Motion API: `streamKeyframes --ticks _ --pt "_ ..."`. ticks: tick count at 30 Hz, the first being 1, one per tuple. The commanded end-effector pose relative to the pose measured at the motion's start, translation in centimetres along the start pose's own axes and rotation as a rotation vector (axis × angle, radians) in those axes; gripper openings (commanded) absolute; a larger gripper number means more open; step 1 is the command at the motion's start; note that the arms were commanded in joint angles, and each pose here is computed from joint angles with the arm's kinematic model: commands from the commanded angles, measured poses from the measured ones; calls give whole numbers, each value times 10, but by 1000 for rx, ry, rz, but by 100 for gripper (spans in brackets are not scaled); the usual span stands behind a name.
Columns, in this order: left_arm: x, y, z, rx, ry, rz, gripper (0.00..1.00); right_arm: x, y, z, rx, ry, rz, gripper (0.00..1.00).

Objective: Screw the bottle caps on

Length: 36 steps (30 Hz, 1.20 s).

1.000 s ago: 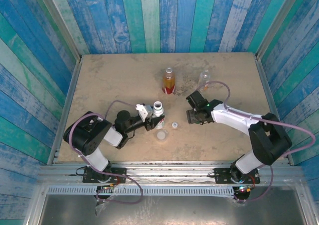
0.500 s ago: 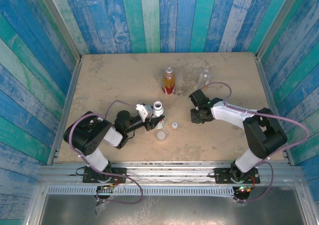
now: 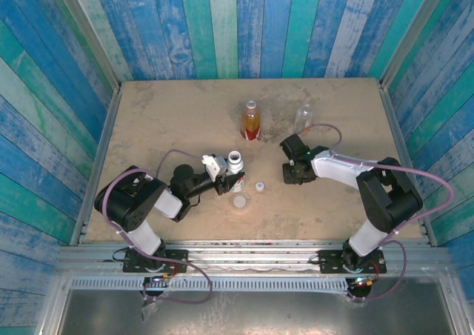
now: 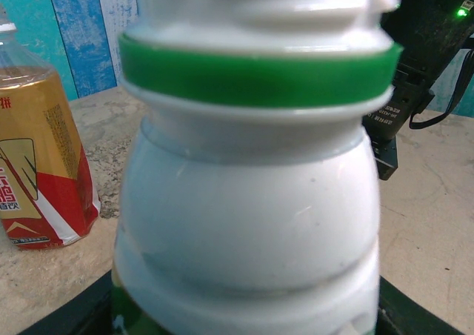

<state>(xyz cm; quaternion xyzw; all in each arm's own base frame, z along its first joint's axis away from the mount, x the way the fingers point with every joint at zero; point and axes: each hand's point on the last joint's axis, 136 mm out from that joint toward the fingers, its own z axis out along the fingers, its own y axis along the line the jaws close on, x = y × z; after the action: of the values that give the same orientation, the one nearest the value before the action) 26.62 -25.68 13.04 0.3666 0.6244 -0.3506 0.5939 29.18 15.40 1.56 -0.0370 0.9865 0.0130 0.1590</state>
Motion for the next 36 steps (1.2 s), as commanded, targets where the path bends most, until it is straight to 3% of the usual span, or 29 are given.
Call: streamKeyframes --ticks 1,19,27,36 --pt "10 -3 1 13 32 -16 59 6 -3 -1 -2 15 8 40" --pt "11 -5 1 20 37 -18 59 3 13 -33 -77 24 -54 41" --pt "14 -6 1 25 42 -20 59 -3 47 -74 -145 29 -156 43" --pt "15 -7 1 31 43 -23 59 -30 91 -136 -259 -59 -222 44"
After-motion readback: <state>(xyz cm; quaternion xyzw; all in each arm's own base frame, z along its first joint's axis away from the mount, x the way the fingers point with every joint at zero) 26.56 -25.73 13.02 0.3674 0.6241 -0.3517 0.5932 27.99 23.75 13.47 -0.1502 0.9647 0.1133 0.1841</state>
